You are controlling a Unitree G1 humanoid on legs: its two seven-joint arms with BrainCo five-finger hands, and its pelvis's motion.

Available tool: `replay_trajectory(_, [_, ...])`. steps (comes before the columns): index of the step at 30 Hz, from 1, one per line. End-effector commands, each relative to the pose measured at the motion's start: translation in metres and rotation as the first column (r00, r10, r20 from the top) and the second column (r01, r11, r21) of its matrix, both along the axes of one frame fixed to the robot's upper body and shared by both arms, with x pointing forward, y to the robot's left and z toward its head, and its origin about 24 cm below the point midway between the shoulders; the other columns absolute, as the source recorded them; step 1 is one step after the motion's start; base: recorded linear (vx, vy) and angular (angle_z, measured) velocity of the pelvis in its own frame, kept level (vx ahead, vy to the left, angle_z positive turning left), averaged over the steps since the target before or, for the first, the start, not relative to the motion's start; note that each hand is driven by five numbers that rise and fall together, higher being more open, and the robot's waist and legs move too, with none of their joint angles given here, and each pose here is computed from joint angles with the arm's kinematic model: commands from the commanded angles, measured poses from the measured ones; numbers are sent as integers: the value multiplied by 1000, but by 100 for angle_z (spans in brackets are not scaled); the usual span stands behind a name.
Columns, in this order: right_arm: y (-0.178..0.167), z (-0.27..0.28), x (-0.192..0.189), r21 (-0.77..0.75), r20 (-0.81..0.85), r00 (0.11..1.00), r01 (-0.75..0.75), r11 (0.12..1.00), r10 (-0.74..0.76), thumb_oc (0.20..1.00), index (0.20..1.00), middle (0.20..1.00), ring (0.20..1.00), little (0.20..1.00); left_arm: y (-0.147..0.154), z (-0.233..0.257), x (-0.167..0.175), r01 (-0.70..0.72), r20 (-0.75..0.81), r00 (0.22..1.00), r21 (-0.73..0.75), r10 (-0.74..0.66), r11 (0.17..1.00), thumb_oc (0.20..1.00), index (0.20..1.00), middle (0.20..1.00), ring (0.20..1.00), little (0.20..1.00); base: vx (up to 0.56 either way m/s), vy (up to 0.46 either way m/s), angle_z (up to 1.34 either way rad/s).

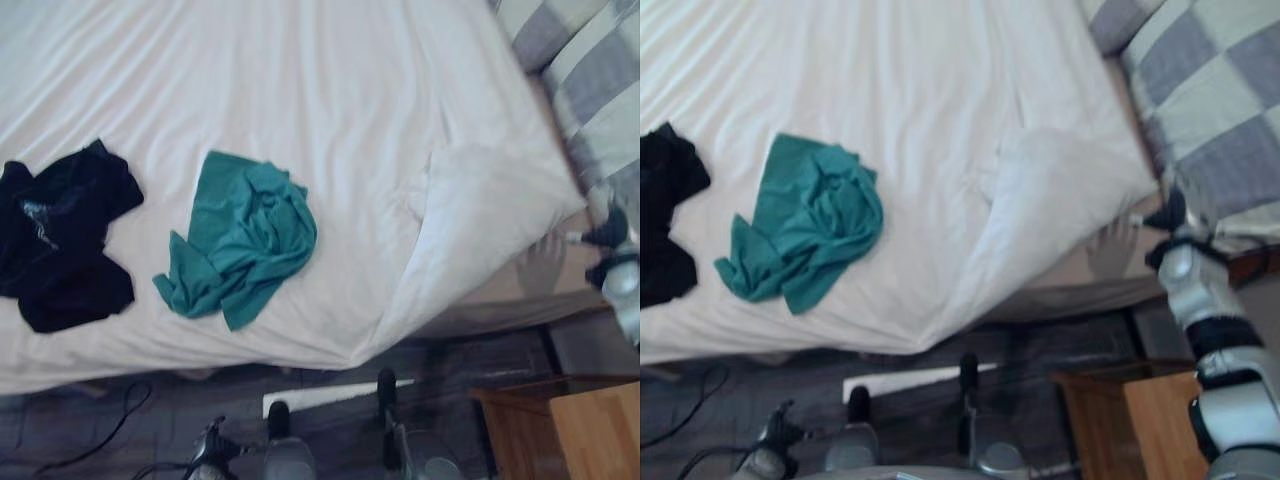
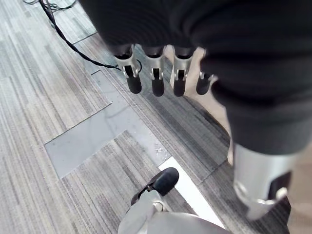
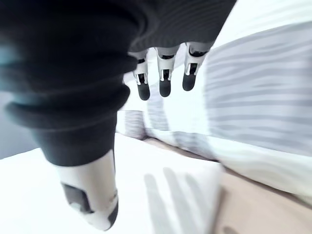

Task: Tidy up the quilt and then pick up the clothes from the bed and put them into the laundry hamper.

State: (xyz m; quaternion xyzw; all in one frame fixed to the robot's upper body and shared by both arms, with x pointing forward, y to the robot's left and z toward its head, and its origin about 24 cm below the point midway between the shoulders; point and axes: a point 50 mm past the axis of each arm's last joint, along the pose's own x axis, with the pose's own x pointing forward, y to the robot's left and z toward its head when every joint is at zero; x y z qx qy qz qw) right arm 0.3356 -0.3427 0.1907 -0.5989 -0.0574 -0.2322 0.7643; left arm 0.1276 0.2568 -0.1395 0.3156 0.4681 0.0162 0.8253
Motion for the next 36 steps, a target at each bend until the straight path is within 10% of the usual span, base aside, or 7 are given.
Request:
replay_trajectory(1, [5, 42, 11, -68, 91, 996, -4, 998, 10, 1000, 1000, 1000, 1000, 1000, 12, 7, 11, 62, -4, 998, 82, -62, 995, 1000, 1000, 1000, 1000, 1000, -74, -154, 13])
replay_trajectory(8, [28, 94, 42, -29, 128, 992, -15, 999, 19, 1000, 1000, 1000, 1000, 1000, 14, 22, 45, 131, 70, 988, 109, -139, 985, 1000, 1000, 1000, 1000, 1000, -79, -44, 26])
replay_trajectory(11, [27, 91, 48, 4, 71, 997, 19, 1000, -19, 200, 200, 200, 200, 200, 2, 29, 64, 171, 133, 974, 95, -182, 981, 1000, 1000, 1000, 1000, 1000, -27, 17, 8])
replay_trajectory(22, [-18, -48, -7, 185, -160, 984, 108, 977, -78, 200, 200, 200, 200, 200, -9, 9, 35, 139, 26, 990, 15, -139, 990, 1000, 1000, 1000, 1000, 1000, 59, 19, 2])
replay_trajectory(23, [-33, -79, -31, 241, -224, 967, 176, 954, -122, 743, 743, 743, 743, 743, -6, 6, 27, 117, -1, 993, 13, -117, 993, 1000, 1000, 1000, 1000, 1000, 69, 19, -5])
replay_trajectory(24, [-33, -80, -32, 242, -225, 966, 179, 954, -124, 1000, 1000, 1000, 1000, 1000, -5, 6, 27, 119, -2, 993, 14, -119, 993, 1000, 1000, 1000, 1000, 1000, 79, 37, -1])
replay_trajectory(36, [-97, -208, -200, 604, -477, 654, 729, 321, -587, 1000, 1000, 1000, 1000, 1000, 19, -5, -21, -60, -159, 985, 27, 64, 998, 1000, 1000, 1000, 1000, 1000, 44, 39, 4])
